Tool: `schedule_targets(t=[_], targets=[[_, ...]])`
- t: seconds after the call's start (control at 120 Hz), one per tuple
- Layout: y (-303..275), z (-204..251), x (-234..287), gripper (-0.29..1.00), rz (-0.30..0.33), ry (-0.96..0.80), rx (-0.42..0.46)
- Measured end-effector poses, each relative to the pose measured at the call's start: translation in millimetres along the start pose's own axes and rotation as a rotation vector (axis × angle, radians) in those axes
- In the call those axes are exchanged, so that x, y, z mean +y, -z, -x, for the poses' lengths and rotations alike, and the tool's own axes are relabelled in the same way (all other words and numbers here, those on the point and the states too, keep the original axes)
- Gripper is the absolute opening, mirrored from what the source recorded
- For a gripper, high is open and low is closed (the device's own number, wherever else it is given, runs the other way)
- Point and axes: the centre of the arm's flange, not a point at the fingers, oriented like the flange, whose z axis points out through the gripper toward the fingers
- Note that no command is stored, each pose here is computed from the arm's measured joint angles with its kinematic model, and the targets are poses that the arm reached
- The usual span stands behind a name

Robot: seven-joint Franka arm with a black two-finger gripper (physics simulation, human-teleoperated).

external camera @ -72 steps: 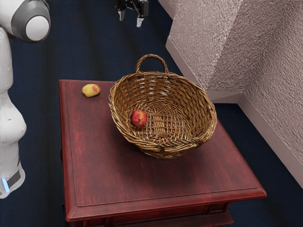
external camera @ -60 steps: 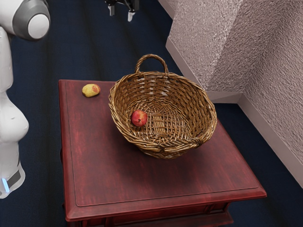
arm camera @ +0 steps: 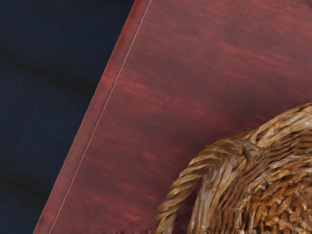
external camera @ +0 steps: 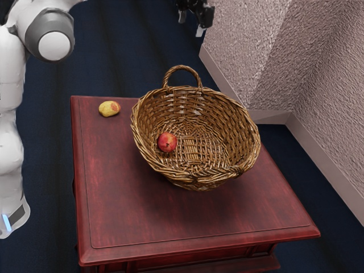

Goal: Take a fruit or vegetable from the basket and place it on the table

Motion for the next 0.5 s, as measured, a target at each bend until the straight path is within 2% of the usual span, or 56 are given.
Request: schedule_targets(t=[0.033,0.075,0.2,0.275,0.5], targets=[[-22.3,-1.2,40.9,0.68,0.005,-0.073,-0.038],[-41.2,8.9,68.4,0.68,0.006,-0.125,-0.071],[-78.9,77.8,84.1,0.68,0.006,-0.188,-0.113],[-100.0,95.9,77.0,0.68,0.01,-0.182,-0.095],[-136.5,101.6,142.8,0.68,0.021,-0.298,-0.022]])
